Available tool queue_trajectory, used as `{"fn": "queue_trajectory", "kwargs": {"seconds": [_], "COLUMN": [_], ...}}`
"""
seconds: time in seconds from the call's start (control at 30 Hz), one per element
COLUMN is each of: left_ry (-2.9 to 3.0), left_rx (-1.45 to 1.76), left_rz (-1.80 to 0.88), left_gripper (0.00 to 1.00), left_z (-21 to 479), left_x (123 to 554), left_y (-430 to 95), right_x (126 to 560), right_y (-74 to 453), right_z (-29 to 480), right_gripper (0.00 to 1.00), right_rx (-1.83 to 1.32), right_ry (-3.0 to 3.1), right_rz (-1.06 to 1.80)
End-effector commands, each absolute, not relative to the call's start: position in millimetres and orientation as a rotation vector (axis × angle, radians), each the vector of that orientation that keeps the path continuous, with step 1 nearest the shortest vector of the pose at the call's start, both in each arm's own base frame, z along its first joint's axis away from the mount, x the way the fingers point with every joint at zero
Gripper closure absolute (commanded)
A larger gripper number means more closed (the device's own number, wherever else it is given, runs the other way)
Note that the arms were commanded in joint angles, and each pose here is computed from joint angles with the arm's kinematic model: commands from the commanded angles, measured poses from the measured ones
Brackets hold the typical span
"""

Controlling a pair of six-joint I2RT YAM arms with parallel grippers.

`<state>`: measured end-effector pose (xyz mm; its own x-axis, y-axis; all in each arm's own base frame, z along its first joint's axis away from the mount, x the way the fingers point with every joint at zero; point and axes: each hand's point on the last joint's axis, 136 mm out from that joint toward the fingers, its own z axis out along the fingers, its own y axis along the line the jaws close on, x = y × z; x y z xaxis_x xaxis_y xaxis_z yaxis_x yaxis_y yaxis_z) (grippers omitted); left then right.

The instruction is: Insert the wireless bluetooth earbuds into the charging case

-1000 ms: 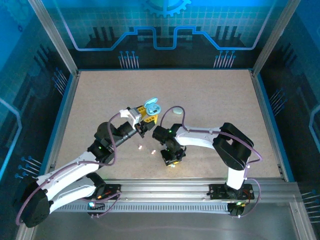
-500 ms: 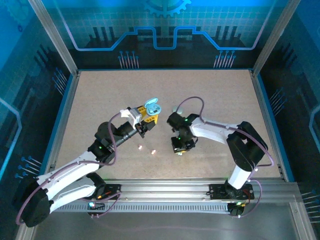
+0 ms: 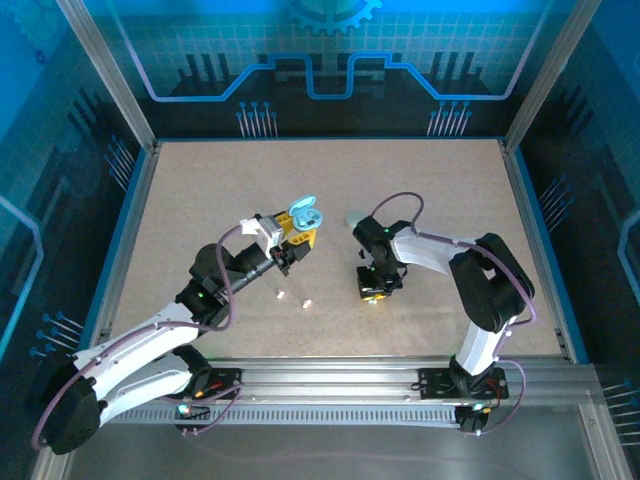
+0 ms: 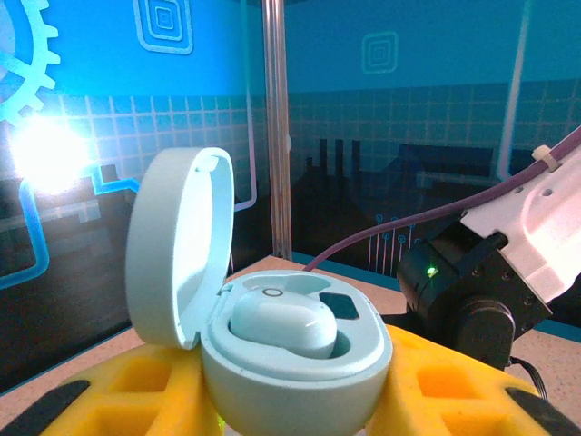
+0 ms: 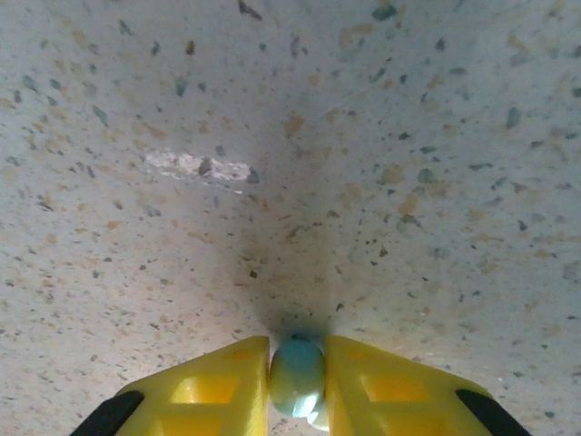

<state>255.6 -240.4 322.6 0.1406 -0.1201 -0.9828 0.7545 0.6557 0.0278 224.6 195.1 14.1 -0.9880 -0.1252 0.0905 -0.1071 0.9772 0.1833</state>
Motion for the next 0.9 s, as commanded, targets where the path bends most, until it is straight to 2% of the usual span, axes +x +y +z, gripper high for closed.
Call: {"fn": "queue_trajectory", "kwargs": {"seconds": [0.0, 0.47, 0.7, 0.77, 0.87], "left_ry": [1.253, 1.258, 1.26, 1.263, 1.271], "left_rx": [0.597, 0.595, 0.599, 0.6, 0.603], "left_rz": [-0.698, -0.7, -0.699, -0.7, -0.699], "left_gripper": [0.72, 0.72, 0.72, 0.72, 0.72], "left_z": [334, 333, 332, 331, 328], "left_x": [253, 253, 254, 255, 256], "left_y": [-239, -239, -240, -241, -241], "right_x": [229, 227, 230, 233, 238], "right_y": [193, 189, 190, 193, 199], "right_z": [14, 12, 20, 30, 55], "right_gripper": [0.77, 0.73, 0.8, 0.83, 0.83], "right_rx": [0.209, 0.221, 0.216, 0.221, 0.23], "right_ry": [-3.01, -2.97, -2.998, -3.021, -3.068], "right_rz": [-0.243, -0.19, -0.21, -0.244, -0.339]}}
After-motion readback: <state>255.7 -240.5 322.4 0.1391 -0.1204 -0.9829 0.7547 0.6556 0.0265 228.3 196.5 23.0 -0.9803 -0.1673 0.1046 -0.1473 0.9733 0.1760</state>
